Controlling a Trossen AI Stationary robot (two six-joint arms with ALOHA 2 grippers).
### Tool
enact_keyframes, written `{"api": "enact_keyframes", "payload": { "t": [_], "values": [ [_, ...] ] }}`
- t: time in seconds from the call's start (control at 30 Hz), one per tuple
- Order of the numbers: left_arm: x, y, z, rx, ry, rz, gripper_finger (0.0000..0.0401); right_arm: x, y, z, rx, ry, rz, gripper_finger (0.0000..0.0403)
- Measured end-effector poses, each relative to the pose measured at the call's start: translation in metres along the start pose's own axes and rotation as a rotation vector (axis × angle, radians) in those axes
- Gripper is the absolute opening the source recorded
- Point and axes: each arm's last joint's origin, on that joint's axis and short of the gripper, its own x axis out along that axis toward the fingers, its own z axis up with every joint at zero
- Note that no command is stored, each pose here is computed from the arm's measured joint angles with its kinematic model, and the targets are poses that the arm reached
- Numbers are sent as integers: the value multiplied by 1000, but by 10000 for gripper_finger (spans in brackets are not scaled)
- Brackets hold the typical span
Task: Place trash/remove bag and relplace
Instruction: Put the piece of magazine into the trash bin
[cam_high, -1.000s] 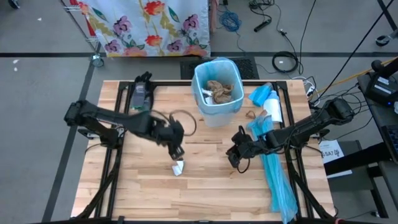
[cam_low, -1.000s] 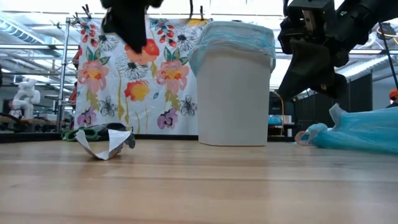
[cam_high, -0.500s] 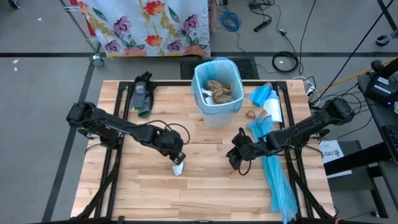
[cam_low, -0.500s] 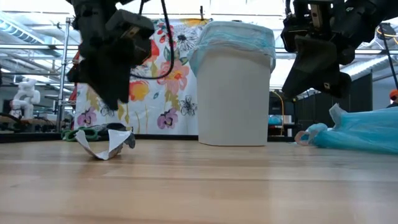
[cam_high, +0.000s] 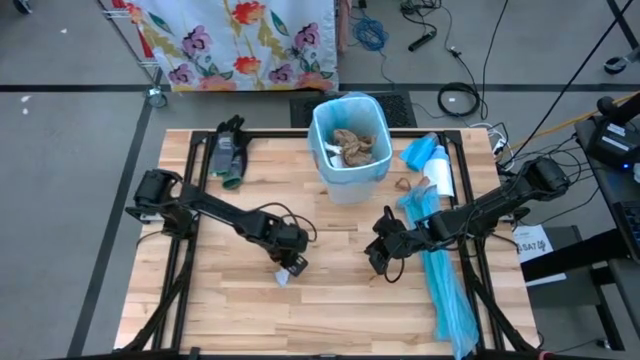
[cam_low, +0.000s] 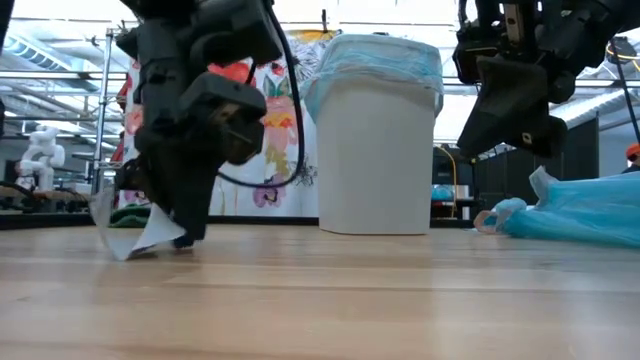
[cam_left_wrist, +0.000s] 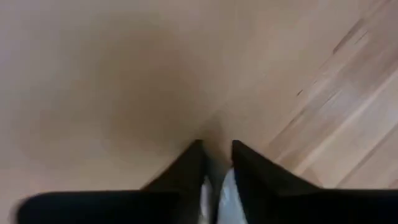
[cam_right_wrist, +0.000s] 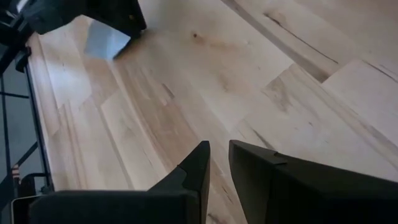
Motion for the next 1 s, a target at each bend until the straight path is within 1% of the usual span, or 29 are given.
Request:
{"api": "enact_keyframes", "payload": {
  "t": [0.07,0.1,0.27,0.53,0.6,0.73,0.9,1.0],
  "values": [
    [2,1,0,-1,14,5,24,0,0,0,0,-1,1,51],
    [2,0,-1,-2,15,2,13,0,0,0,0,0,0,51],
    [-5,-4,-1,1,12,-23,4,0,0,0,-5,1,-2,51],
    [-42,-12,-2,44,-63,-123,2,0,0,0,-21,2,-4,51],
    [-55,-13,-3,47,-106,-137,2,0,0,0,-24,2,-4,51],
    [-90,-11,-2,60,-211,-210,1,0,-1,0,-30,3,-7,51],
    [-152,-9,6,85,-430,-268,1,0,-1,0,-33,4,-10,51],
    [-193,-9,13,130,-542,-286,1,0,-1,0,-33,4,-10,51]
  ]
}}
